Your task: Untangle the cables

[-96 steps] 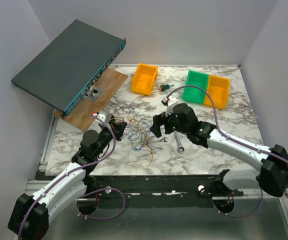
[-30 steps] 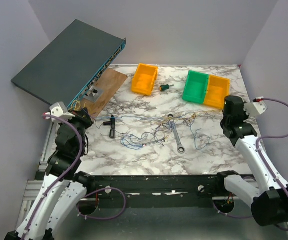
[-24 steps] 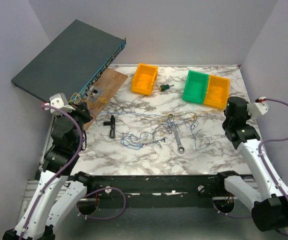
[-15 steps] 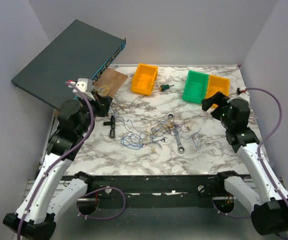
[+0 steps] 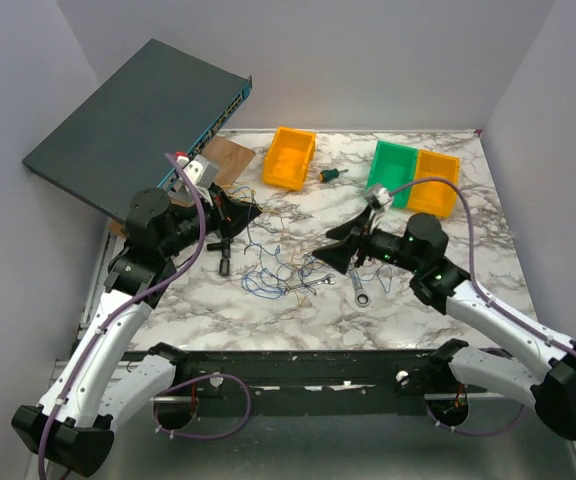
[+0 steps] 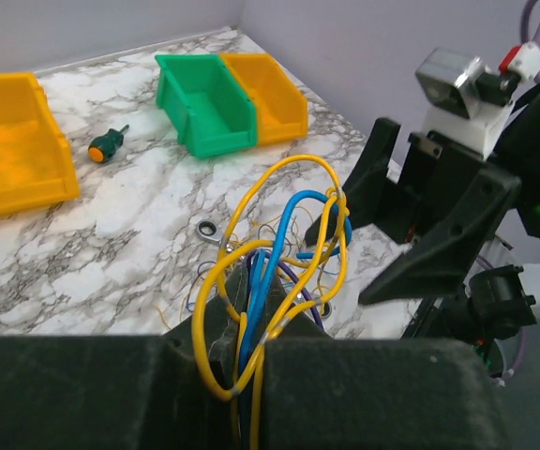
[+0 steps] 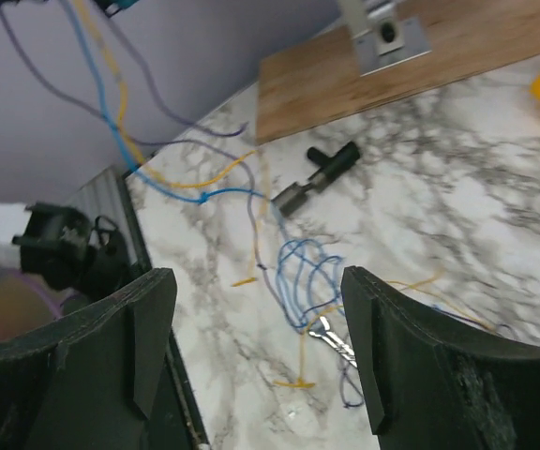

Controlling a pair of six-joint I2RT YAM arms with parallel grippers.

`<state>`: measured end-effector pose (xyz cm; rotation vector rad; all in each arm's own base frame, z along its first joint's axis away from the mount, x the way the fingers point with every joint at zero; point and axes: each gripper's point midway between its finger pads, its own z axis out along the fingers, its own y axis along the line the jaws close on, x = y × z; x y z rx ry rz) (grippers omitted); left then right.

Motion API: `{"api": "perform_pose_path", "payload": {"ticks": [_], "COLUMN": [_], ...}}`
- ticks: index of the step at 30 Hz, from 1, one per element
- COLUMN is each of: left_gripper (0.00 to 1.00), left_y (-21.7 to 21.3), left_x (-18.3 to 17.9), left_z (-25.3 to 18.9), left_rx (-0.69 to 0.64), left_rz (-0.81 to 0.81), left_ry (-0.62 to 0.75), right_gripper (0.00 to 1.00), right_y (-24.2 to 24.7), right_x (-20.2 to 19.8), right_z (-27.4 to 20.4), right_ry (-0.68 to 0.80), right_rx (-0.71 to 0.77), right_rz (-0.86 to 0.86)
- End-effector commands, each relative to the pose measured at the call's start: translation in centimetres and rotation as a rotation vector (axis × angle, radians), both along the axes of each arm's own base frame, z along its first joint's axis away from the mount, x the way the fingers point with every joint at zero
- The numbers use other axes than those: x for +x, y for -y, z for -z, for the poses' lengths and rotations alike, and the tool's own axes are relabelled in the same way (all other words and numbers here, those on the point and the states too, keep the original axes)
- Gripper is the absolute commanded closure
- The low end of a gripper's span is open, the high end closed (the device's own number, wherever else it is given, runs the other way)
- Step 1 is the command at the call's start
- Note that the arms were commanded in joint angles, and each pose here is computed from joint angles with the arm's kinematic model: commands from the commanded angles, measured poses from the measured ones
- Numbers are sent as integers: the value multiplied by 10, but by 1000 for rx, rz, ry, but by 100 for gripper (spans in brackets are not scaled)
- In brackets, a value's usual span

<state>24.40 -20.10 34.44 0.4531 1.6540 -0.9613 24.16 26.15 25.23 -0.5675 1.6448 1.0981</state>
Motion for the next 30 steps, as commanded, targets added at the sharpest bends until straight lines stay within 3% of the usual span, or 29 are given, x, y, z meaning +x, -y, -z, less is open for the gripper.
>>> {"api": "perform_pose_path", "payload": {"ticks": [1,10,15,20,24,30], "left_gripper": [100,100,100,100,100,100], "left_y": [11,8,5,-6,-5,0], "left_x": [-4,17,25,36,36,36], "left_z": [-6,8,18,29,30,29], "left_rx": [-20,-21,-25,4,1,-9], "left_rz": [75,-9,-54,-150,-142,-123], "left_ry": [45,-34,-65,-109,-109,-125], "right_gripper": [23,33,36,21,38,42], "right_y": [-43,-88,-89,-76,-82,-111], "right_x": [-22,-40,-20,-4,-20,-34], "right_z": [-17,-28,-32,-46,-54,-40], "right_ry": [176,266,276,314,365,360], "right_rx": [10,18,6,-33,-39,-77], "right_rz": [-156,-240,-134,-23,-127,-284]}}
